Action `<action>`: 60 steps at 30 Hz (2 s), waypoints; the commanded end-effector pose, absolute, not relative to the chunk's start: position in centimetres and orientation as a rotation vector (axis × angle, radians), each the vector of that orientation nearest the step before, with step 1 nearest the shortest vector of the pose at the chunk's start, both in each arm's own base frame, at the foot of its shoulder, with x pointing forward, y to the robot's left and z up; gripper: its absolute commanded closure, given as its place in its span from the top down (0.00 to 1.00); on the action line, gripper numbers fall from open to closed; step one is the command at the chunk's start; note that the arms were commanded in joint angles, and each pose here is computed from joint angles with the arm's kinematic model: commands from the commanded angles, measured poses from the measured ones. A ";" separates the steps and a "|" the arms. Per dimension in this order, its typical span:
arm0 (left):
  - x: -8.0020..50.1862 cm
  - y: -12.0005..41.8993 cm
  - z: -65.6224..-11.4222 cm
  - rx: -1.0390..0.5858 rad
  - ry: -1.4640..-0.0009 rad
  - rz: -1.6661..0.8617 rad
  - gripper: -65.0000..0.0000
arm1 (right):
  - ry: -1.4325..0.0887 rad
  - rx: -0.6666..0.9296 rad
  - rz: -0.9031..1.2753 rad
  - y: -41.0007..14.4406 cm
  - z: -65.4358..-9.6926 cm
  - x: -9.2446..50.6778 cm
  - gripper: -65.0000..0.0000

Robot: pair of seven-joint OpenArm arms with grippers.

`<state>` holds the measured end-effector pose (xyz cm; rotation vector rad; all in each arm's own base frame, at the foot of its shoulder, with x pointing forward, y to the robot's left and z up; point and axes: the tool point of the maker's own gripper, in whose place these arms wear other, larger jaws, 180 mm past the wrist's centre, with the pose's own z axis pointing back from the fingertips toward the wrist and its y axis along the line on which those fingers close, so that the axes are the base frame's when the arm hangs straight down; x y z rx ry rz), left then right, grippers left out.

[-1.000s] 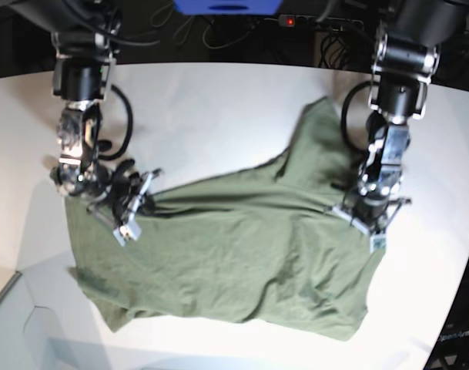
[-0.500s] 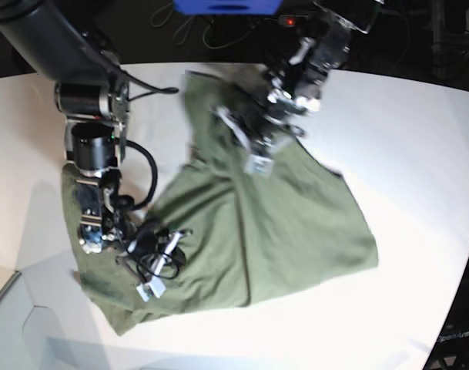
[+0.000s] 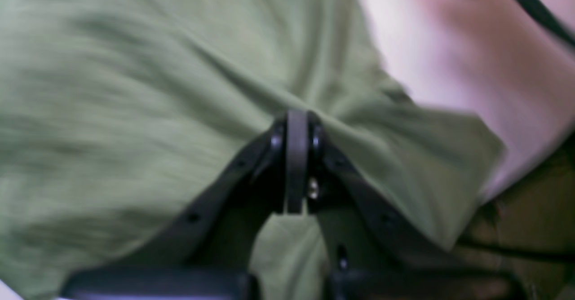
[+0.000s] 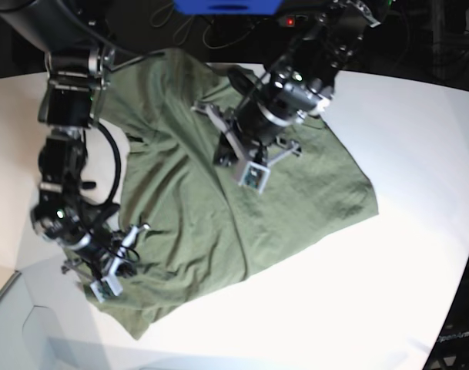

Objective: Layout the t-shirt on the table in an organized manner, then fold the t-shirt properly
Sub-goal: 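Grasp the shirt body with both grippers and drag it toward the robot, then pull the shirt with the left gripper away from the right gripper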

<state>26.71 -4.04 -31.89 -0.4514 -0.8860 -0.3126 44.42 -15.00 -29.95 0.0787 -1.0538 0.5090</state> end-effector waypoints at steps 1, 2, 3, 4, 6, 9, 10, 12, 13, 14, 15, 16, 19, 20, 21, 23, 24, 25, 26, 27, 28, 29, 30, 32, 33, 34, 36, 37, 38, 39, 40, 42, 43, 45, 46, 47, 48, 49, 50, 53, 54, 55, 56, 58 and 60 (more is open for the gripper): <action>29.1 -2.8 -29.4 -0.426 -0.990 -0.296 0.00 | -1.106 0.046 0.499 -16.1 -28.0 44.5 0.00; 30.2 -1.5 -29.1 -0.394 -1.013 -0.282 0.00 | -1.107 0.030 0.489 -16.6 -28.0 43.8 0.00; 31.4 -0.2 -28.4 -0.367 -1.041 -0.261 0.00 | -1.097 0.012 0.473 -17.4 -28.4 42.7 0.00; 32.6 1.2 -27.9 -0.336 -1.065 -0.233 0.00 | -1.077 -0.007 0.454 -18.3 -29.0 41.5 0.00; 35.4 3.7 -26.8 -0.282 -1.111 -0.173 0.00 | -1.039 -0.032 0.418 -19.8 -30.3 39.3 0.00; 39.1 4.9 -26.0 -0.258 -1.137 -0.110 0.00 | -0.978 -0.025 0.402 -19.8 -32.8 35.9 0.00; 40.3 4.9 -26.1 -0.255 -1.131 -0.096 0.00 | -0.961 -0.014 0.398 -19.3 -33.6 34.7 0.00; 42.7 4.4 -27.1 -0.248 -1.093 -0.083 0.00 | -0.928 0.020 0.397 -17.6 -35.0 31.9 0.00; 43.7 3.9 -27.6 -0.251 -1.071 -0.073 0.00 | -0.922 0.037 0.392 -16.8 -35.3 30.9 0.00; 44.8 3.1 -28.2 -0.259 -1.057 -0.061 0.00 | -0.919 0.062 0.389 -15.5 -35.6 30.1 0.00; 45.8 2.5 -29.0 -0.262 -1.041 -0.048 0.00 | -0.915 0.090 0.385 -14.2 -35.8 29.1 0.00; 46.8 1.9 -29.9 -0.263 -1.030 -0.037 0.00 | -0.910 0.120 0.385 -12.7 -36.0 28.2 0.00; 49.0 -0.6 -31.8 -0.246 -1.021 -0.064 0.00 | -0.884 0.218 0.382 -8.6 -36.8 26.1 0.00; 49.3 -1.5 -32.5 -0.236 -1.016 -0.093 0.00 | -0.877 0.251 0.389 -7.2 -36.9 25.6 0.00; 49.6 -2.3 -33.2 -0.223 -1.017 -0.127 0.00 | -0.869 0.281 0.404 -5.9 -37.1 25.2 0.00; 49.6 -2.9 -34.3 -0.194 -1.016 -0.178 0.00 | -0.861 0.329 0.453 -3.5 -37.1 24.5 0.00; 49.3 -3.3 -35.1 -0.189 -1.012 -0.194 0.00 | -0.860 0.346 0.476 -2.7 -37.0 24.3 0.00; 49.2 -3.3 -35.7 -0.182 -1.011 -0.199 0.00 | -0.860 0.358 0.491 -2.1 -36.9 24.2 0.00; 49.2 -2.9 -36.2 -0.173 -1.016 -0.194 0.00 | -0.848 0.365 0.494 -1.9 -37.3 24.1 0.00; 49.1 -2.5 -36.8 -0.164 -1.012 -0.191 0.00 | -0.838 0.362 0.495 -2.1 -37.8 24.1 0.00; 48.9 -2.1 -37.7 -0.153 -0.999 -0.188 0.00 | -0.816 0.364 0.498 -2.3 -38.6 23.8 0.00; 48.4 -1.7 -38.7 -0.144 -0.976 -0.186 0.00 | -0.795 0.358 0.507 -2.7 -39.3 23.7 0.00; 48.2 -0.4 -39.7 -0.117 -0.958 -0.184 0.00 | -0.774 0.351 0.517 -3.2 -40.1 23.8 0.00; 47.9 1.4 -40.9 -0.083 -0.932 -0.180 0.00 | -0.729 0.338 0.526 -4.3 -41.7 23.8 0.00; 47.6 2.2 -41.4 -0.070 -0.923 -0.178 0.00 | -0.713 0.323 0.521 -5.2 -42.3 24.0 0.00; 47.1 3.1 -42.2 -0.057 -0.908 -0.176 0.00 | -0.704 0.306 0.504 -6.3 -42.8 24.4 0.00; 45.7 5.2 -43.8 -0.027 -0.876 -0.171 0.00 | -0.696 0.280 0.457 -8.2 -43.4 25.2 0.00; 44.5 6.2 -45.0 -0.015 -0.855 -0.170 0.00 | -0.695 0.262 0.424 -9.4 -43.6 25.5 0.00; 43.3 7.3 -46.0 -0.002 -0.836 -0.171 0.00 | -0.696 0.230 0.396 -11.3 -43.6 26.0 0.00; 42.4 8.1 -46.7 0.006 -0.826 -0.171 0.00 | -0.695 0.207 0.379 -12.7 -43.7 26.5 0.00; 41.4 8.7 -47.2 0.011 -0.816 -0.172 0.00 | -0.688 0.195 0.367 -13.7 -44.0 26.9 0.00; 38.9 10.2 -48.3 0.023 -0.796 -0.180 0.00 | -0.691 0.164 0.358 -15.6 -43.9 28.2 0.00; 37.4 10.5 -48.7 0.019 -0.779 -0.185 0.00 | -0.689 0.148 0.360 -16.6 -43.8 28.9 0.00; 34.5 10.4 -49.1 0.001 -0.739 -0.200 0.00 | -0.685 0.133 0.362 -17.8 -43.8 30.1 0.00; 33.3 10.2 -48.9 -0.013 -0.733 -0.207 0.00 | -0.690 0.130 0.362 -18.1 -43.6 31.0 0.00; 31.9 9.8 -48.6 -0.031 -0.722 -0.214 0.00 | -0.697 0.132 0.360 -18.2 -43.4 31.9 0.00; 30.6 9.6 -48.3 -0.049 -0.712 -0.204 0.00 | -0.704 0.138 0.354 -18.1 -43.2 32.9 0.00; 29.6 9.3 -47.7 -0.071 -0.716 -0.184 0.00 | -0.710 0.144 0.351 -18.0 -43.1 33.7 0.00; 28.7 9.1 -47.2 -0.088 -0.715 -0.162 0.00 | -0.717 0.150 0.347 -18.0 -42.8 34.5 0.00; 25.7 6.9 -45.1 -0.174 -0.712 -0.099 0.00 | -0.742 0.171 0.335 -17.6 -41.9 37.3 0.00; 25.0 6.5 -44.4 -0.191 -0.718 -0.088 0.00 | -0.745 0.180 0.331 -17.4 -41.7 37.9 0.00; 24.6 6.0 -43.4 -0.209 -0.731 -0.080 0.00 | -0.749 0.188 0.330 -17.2 -41.5 38.7 0.00; 24.2 5.7 -42.5 -0.226 -0.742 -0.076 0.00 | -0.762 0.199 0.336 -16.8 -41.2 39.5 0.00; 24.2 5.2 -40.3 -0.251 -0.790 -0.074 0.00 | -0.793 0.221 0.365 -15.5 -40.6 40.8 0.00; 24.7 5.0 -38.4 -0.263 -0.839 -0.073 0.00 | -0.830 0.227 0.395 -14.6 -39.7 41.7 0.00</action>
